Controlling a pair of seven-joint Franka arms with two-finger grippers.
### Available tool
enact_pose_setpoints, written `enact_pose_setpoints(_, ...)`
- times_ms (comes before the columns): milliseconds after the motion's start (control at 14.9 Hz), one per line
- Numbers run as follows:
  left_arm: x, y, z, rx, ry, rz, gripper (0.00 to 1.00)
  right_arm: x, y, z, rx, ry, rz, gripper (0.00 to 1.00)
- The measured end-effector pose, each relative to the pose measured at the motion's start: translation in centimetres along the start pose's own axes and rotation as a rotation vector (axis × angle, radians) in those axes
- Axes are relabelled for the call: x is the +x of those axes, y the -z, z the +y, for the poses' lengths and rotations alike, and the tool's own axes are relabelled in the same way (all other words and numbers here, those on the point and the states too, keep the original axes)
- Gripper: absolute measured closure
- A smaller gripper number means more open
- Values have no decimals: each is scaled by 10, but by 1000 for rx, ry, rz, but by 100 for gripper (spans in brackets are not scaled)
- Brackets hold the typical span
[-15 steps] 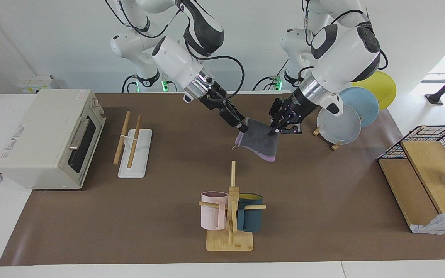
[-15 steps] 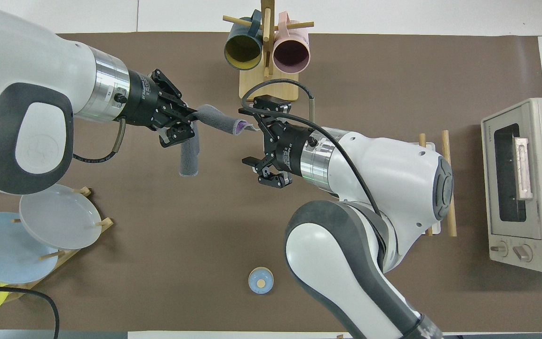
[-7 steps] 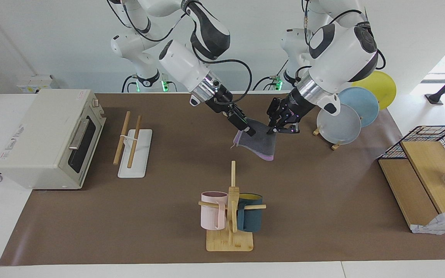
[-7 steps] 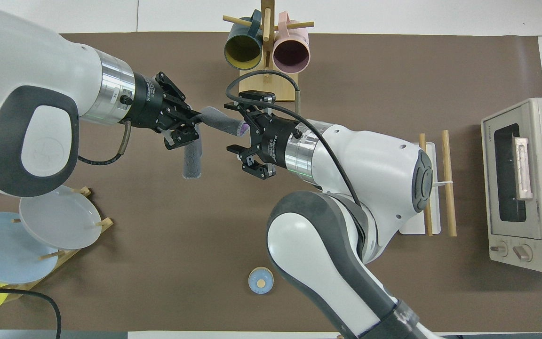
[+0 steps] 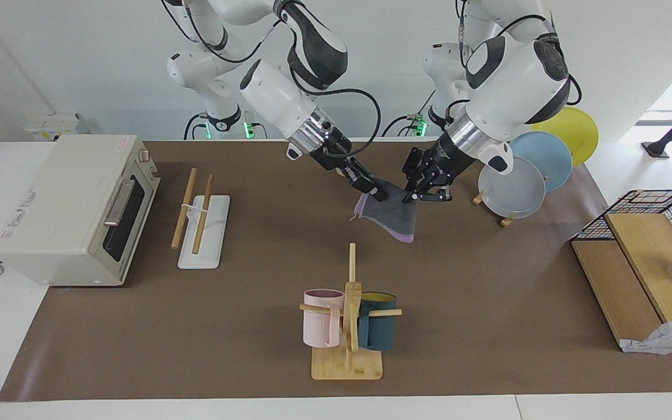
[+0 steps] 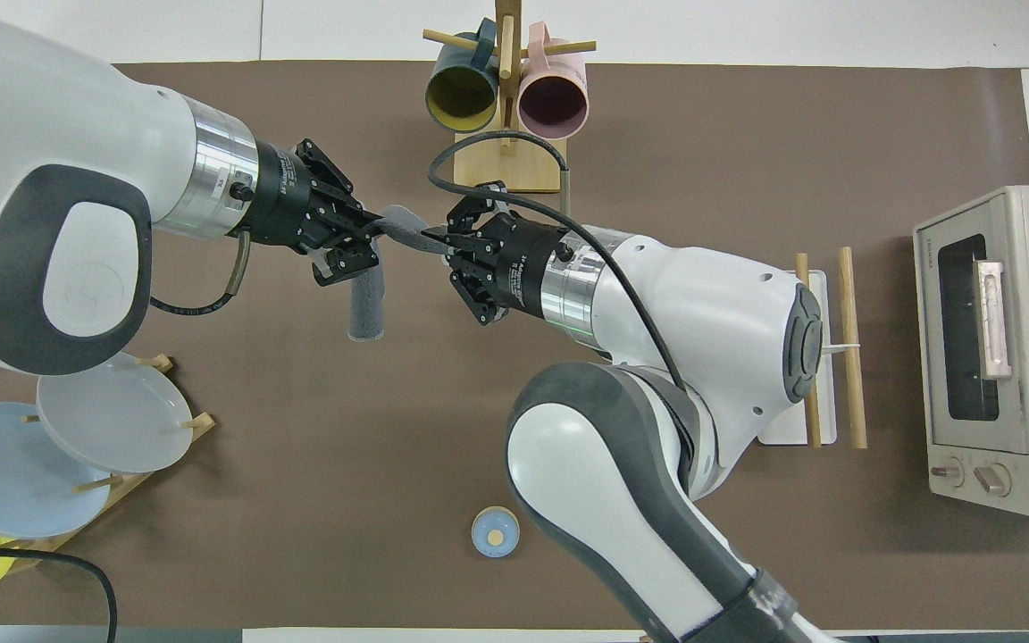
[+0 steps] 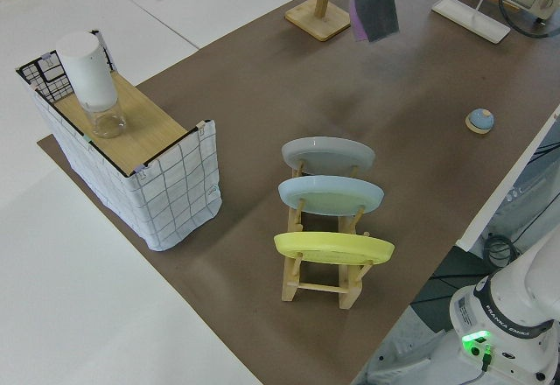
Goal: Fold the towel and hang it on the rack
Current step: 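Release the towel from the left gripper while the right gripper carries it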
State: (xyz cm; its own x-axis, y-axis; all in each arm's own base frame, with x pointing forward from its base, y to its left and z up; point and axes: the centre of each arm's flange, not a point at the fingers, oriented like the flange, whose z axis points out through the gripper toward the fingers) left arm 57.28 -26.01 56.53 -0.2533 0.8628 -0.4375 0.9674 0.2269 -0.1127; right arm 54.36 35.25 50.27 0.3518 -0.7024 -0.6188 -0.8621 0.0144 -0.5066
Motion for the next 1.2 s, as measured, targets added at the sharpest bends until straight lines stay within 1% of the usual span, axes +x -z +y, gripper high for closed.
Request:
enact_pose_setpoints(134,0,-1,0,1,0,1,93,0,0,0,1,10,0,98)
enact_pose_setpoints(268,1,-1,-2,3,0,3,92,0,0,0,0,58,0,98)
enact_pose_setpoints(335,1,-1,-4,4,-2,4,86,-1,0,0,-2,109,2,98)
enact_pose_setpoints(401,0,-1,-7,3,-8,4,77,-1,-1,0,-7,170,3,98)
enact_pose_setpoints(468,-1,0,-10,3,-18,5,64,-1,-2,1,-19,237,6,98)
enact_pose_setpoints(535,-1,1,-12,3,-29,5,54,-1,-3,3,-48,319,13,98)
enact_pose_setpoints(669,1,2,-12,2,-65,7,33,3,-5,5,-136,499,43,98)
enact_pose_setpoints(736,4,2,-11,2,-92,9,20,7,-5,5,-194,597,64,98)
enact_pose_setpoints(803,9,2,-8,2,-123,11,9,13,-4,6,-259,695,82,98)
enact_pose_setpoints(870,16,3,-4,1,-157,15,1,17,-2,8,-320,782,92,98)
enact_pose_setpoints(1004,41,7,9,-4,-246,22,0,24,7,9,-429,919,103,98)
enact_pose_setpoints(1204,85,22,31,-22,-416,49,0,45,40,2,-572,1061,109,98)
